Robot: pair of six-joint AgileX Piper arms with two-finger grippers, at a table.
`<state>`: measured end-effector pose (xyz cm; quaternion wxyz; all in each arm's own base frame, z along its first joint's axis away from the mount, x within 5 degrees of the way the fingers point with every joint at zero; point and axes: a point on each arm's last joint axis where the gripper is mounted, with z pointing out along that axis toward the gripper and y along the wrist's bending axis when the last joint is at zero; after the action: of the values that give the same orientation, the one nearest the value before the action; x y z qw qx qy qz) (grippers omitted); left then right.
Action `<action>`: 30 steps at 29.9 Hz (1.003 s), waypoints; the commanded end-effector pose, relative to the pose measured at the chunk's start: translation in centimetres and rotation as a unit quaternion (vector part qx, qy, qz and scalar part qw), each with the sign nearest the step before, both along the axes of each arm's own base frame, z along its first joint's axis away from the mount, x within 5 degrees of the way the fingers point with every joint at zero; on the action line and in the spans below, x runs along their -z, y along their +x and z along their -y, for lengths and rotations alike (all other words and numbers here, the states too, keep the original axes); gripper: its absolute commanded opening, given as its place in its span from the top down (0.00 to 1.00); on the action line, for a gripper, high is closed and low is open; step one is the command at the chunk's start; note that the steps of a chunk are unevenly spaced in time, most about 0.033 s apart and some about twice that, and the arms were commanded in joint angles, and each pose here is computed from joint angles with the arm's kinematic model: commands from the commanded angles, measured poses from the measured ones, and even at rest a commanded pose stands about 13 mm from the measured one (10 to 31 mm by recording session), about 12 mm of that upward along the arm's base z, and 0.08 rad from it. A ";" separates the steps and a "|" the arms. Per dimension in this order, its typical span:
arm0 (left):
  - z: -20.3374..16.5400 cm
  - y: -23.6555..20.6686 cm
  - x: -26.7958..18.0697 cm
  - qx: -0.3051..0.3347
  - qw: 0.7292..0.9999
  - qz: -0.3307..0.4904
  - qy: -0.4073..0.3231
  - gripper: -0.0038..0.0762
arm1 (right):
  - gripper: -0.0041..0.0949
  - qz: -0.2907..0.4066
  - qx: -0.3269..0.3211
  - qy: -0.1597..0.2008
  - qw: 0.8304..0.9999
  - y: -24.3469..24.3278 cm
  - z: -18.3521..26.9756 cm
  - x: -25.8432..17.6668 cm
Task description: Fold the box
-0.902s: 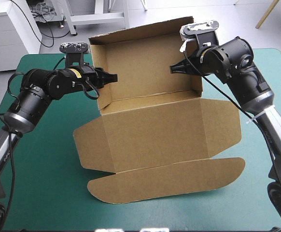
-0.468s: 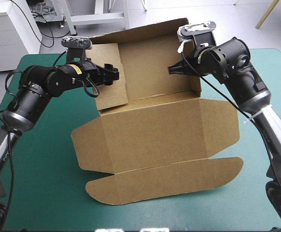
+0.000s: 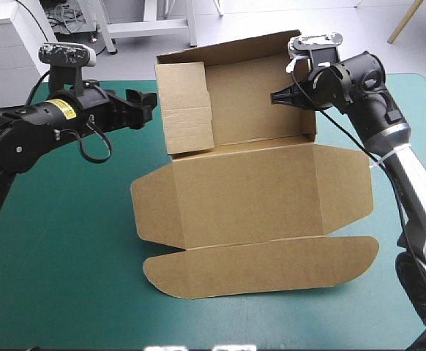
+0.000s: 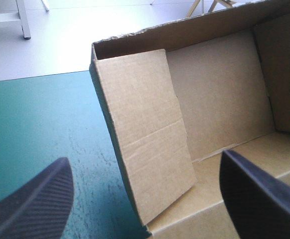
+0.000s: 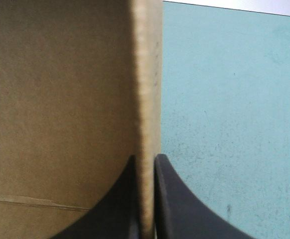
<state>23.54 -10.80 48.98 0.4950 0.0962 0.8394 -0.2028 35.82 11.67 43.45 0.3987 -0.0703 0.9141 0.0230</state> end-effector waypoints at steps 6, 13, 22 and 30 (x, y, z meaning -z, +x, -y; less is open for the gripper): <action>0.1 -0.5 -0.5 -0.015 0.998 0.003 -0.060 0.24 | 0.97 0.063 -0.018 0.045 0.997 -1.4 0.2 -3.2; 1.2 1.7 2.6 -0.028 0.995 -0.044 -0.085 0.24 | 0.97 0.056 -0.031 0.062 0.996 -1.5 -0.1 -3.2; 2.9 5.8 5.9 -0.034 0.993 -0.075 -0.083 0.24 | 0.97 0.050 -0.051 0.057 0.996 -1.7 -0.3 -3.1; 3.5 7.3 6.8 -0.039 0.993 -0.066 -0.093 0.24 | 0.97 0.062 -0.057 0.053 0.995 -1.6 -0.4 -3.3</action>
<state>31.38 -14.32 39.51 0.3988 0.0101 0.8864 -0.2347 35.54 12.64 43.37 0.3864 -0.1043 0.9135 0.0732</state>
